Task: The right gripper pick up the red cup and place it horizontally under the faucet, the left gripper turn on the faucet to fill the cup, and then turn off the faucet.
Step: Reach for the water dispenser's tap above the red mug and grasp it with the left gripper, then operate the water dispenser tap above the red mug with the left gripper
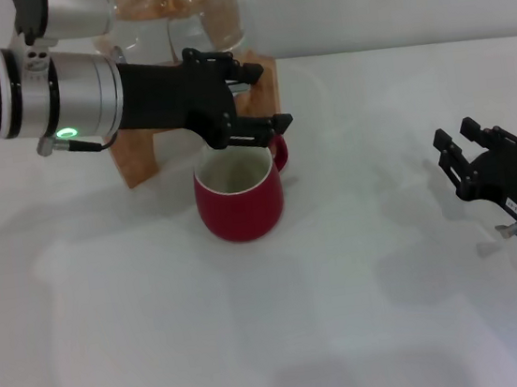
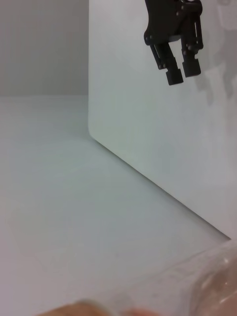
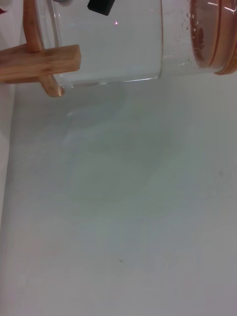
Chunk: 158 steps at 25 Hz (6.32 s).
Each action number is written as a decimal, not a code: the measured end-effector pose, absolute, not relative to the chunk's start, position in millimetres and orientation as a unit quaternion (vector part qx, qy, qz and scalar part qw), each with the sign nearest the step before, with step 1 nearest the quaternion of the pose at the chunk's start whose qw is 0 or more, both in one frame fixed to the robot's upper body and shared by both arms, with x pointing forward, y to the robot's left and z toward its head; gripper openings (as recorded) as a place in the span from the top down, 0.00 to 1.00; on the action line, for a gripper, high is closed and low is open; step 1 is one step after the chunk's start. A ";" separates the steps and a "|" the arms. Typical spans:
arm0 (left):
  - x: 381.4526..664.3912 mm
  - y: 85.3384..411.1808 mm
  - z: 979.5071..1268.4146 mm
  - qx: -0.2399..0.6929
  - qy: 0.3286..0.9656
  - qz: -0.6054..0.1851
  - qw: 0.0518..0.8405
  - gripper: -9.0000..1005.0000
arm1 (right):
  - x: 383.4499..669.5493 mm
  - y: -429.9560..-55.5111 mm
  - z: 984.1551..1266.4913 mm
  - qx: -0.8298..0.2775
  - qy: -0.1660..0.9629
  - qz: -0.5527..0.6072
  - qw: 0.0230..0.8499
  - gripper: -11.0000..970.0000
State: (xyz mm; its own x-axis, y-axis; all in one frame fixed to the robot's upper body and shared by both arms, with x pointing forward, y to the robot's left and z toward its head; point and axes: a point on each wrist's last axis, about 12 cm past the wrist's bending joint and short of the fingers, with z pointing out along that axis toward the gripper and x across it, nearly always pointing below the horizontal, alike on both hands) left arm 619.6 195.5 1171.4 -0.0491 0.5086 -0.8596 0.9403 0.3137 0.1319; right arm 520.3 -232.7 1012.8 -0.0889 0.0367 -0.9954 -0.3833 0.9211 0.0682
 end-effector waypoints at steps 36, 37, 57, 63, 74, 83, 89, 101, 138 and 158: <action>609.1 202.2 1180.7 0.544 0.689 -0.248 0.411 0.25 | 519.3 -231.7 1012.4 -0.123 0.721 0.160 0.663 0.60; 608.8 202.6 1180.5 0.544 0.689 -0.248 0.410 0.25 | 519.3 -231.7 1012.4 -0.123 0.721 0.160 0.663 0.60; 602.5 207.0 1184.0 0.544 0.689 -0.254 0.406 0.25 | 519.1 -231.5 1012.2 -0.124 0.721 0.160 0.663 0.60; 600.5 207.4 1184.3 0.545 0.688 -0.255 0.405 0.25 | 519.0 -231.3 1012.1 -0.124 0.721 0.161 0.663 0.60; 599.6 208.1 1185.7 0.543 0.689 -0.256 0.405 0.25 | 518.2 -230.6 1011.6 -0.127 0.721 0.162 0.661 0.60; 603.0 204.3 1196.7 0.548 0.669 -0.252 0.434 0.25 | 518.0 -230.5 1011.6 -0.127 0.721 0.162 0.661 0.60; 600.1 209.2 1200.4 0.535 0.667 -0.251 0.454 0.25 | 517.1 -231.7 1012.1 -0.123 0.719 0.162 0.665 0.60; 572.8 236.0 1188.4 0.499 0.683 -0.250 0.471 0.25 | 517.6 -231.2 1012.7 -0.124 0.718 0.163 0.666 0.60; 577.1 225.0 1165.4 0.499 0.699 -0.257 0.442 0.25 | 516.7 -228.8 1012.1 -0.128 0.717 0.166 0.664 0.60; 581.8 219.6 1169.7 0.509 0.694 -0.251 0.443 0.25 | 514.7 -230.9 1012.0 -0.125 0.716 0.165 0.667 0.60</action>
